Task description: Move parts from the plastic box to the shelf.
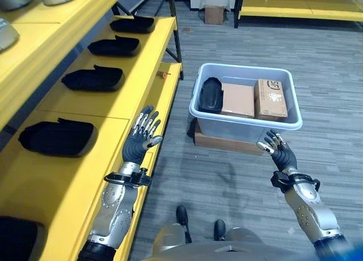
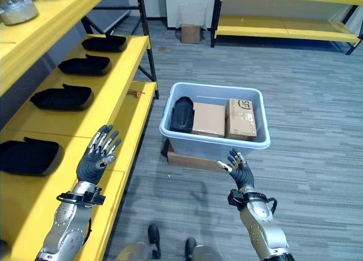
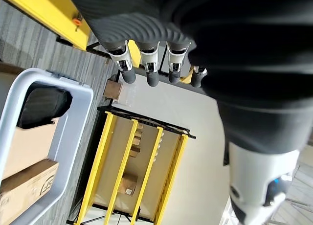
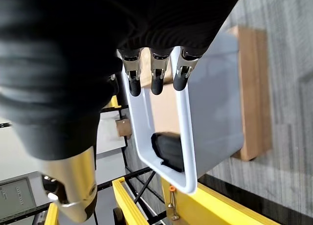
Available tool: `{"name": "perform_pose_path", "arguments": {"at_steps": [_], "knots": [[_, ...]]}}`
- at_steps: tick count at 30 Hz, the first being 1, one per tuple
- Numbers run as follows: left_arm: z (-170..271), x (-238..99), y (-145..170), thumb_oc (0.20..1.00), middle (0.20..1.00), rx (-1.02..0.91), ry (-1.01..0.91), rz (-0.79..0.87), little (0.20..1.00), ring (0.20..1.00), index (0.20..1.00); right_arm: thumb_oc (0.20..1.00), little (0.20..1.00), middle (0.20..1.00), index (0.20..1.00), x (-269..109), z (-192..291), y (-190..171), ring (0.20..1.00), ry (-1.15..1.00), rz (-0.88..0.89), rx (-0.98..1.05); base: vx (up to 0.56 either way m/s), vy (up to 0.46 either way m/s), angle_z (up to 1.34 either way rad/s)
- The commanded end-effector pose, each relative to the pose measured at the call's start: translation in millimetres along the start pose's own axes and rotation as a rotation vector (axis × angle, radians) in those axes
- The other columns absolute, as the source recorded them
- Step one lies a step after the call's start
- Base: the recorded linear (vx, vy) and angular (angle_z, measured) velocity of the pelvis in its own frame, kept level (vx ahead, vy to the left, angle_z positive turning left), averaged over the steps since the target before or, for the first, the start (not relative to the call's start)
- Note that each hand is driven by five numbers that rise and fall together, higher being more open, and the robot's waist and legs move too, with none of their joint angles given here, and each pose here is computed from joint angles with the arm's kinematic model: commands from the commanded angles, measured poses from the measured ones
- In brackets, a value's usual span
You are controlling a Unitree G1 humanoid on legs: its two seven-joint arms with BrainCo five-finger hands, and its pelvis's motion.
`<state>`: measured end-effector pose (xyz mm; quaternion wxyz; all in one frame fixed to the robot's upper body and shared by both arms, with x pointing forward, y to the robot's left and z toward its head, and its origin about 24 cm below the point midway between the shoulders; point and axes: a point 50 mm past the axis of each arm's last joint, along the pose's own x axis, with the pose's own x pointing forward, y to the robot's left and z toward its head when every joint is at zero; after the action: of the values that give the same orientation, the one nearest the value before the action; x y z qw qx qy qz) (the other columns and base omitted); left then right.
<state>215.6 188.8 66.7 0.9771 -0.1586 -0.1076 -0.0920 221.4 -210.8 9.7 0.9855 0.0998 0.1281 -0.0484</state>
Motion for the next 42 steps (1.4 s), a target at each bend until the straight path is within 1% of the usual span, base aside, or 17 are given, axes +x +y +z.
{"name": "perform_pose_path", "arguments": {"at_steps": [1, 4, 6, 8, 10, 12, 14, 18, 20, 22, 23, 31, 37, 42], "knots": [[20, 2, 4, 1.0, 1.0, 0.076, -0.082, -0.045, 1.0, 1.0, 1.0, 1.0, 1.0, 1.0, 1.0, 0, 17, 12, 1.0, -0.104, 0.054, 0.063, 0.06, 0.12, 0.0], [18, 4, 1, 1.0, 1.0, 0.115, -0.068, -0.072, 1.0, 1.0, 1.0, 1.0, 1.0, 1.0, 1.0, 3, 18, 22, 1.0, -0.114, 0.093, 0.058, 0.04, 0.144, -0.09], [16, 7, -3, 1.0, 1.0, 0.13, -0.049, -0.14, 1.0, 1.0, 1.0, 1.0, 1.0, 1.0, 1.0, 7, 21, 28, 1.0, -0.125, 0.118, 0.029, 0.01, 0.112, -0.05], [15, 9, -7, 1.0, 1.0, 0.099, -0.038, -0.209, 1.0, 1.0, 1.0, 1.0, 1.0, 1.0, 1.0, 10, 26, 32, 1.0, -0.152, 0.138, -0.016, -0.01, 0.122, -0.04], [15, 8, -8, 1.0, 1.0, 0.093, -0.03, -0.234, 1.0, 1.0, 1.0, 1.0, 1.0, 1.0, 1.0, 13, 31, 34, 1.0, -0.168, 0.139, -0.022, -0.02, 0.13, -0.1], [15, 9, -8, 1.0, 1.0, 0.095, -0.025, -0.245, 1.0, 1.0, 1.0, 1.0, 1.0, 1.0, 1.0, 16, 34, 37, 1.0, -0.168, 0.15, -0.015, -0.02, 0.144, -0.46], [11, 11, -6, 1.0, 1.0, 0.142, -0.008, -0.24, 1.0, 1.0, 1.0, 1.0, 1.0, 1.0, 1.0, 20, 33, 43, 1.0, -0.168, 0.161, 0.006, 0.0, 0.028, -0.81], [10, 14, -10, 1.0, 1.0, 0.143, -0.025, -0.217, 1.0, 1.0, 1.0, 1.0, 1.0, 1.0, 1.0, 22, 33, 50, 1.0, -0.177, 0.162, 0.009, 0.14, -0.257, -0.26], [7, 15, -14, 1.0, 1.0, 0.155, -0.022, -0.211, 1.0, 1.0, 1.0, 1.0, 1.0, 1.0, 1.0, 22, 31, 53, 1.0, -0.172, 0.13, 0.022, 0.2, -0.293, -0.13], [7, 14, -14, 1.0, 1.0, 0.155, -0.023, -0.209, 1.0, 1.0, 1.0, 1.0, 1.0, 1.0, 1.0, 22, 30, 53, 1.0, -0.171, 0.124, 0.023, 0.2, -0.178, 0.16], [7, 8, -9, 1.0, 1.0, 0.176, -0.043, -0.177, 1.0, 1.0, 1.0, 1.0, 1.0, 1.0, 1.0, 19, 27, 47, 1.0, -0.16, 0.1, 0.017, 0.31, -0.207, 0.26], [5, -11, 5, 1.0, 1.0, 0.144, 0.005, -0.12, 1.0, 1.0, 1.0, 1.0, 1.0, 1.0, 1.0, 19, 23, 31, 1.0, -0.134, 0.049, -0.029, 0.27, -0.215, 0.1], [1, -8, 2, 1.0, 1.0, 0.125, -0.006, -0.153, 1.0, 1.0, 1.0, 1.0, 1.0, 1.0, 1.0, 28, 42, 20, 1.0, -0.216, -0.027, -0.068, 0.23, -0.229, 0.0], [0, -1, -1, 1.0, 1.0, 0.098, -0.035, -0.163, 1.0, 1.0, 1.0, 1.0, 1.0, 1.0, 1.0, 29, 49, 15, 1.0, -0.239, -0.026, -0.094, 0.19, -0.213, 0.01]]}}
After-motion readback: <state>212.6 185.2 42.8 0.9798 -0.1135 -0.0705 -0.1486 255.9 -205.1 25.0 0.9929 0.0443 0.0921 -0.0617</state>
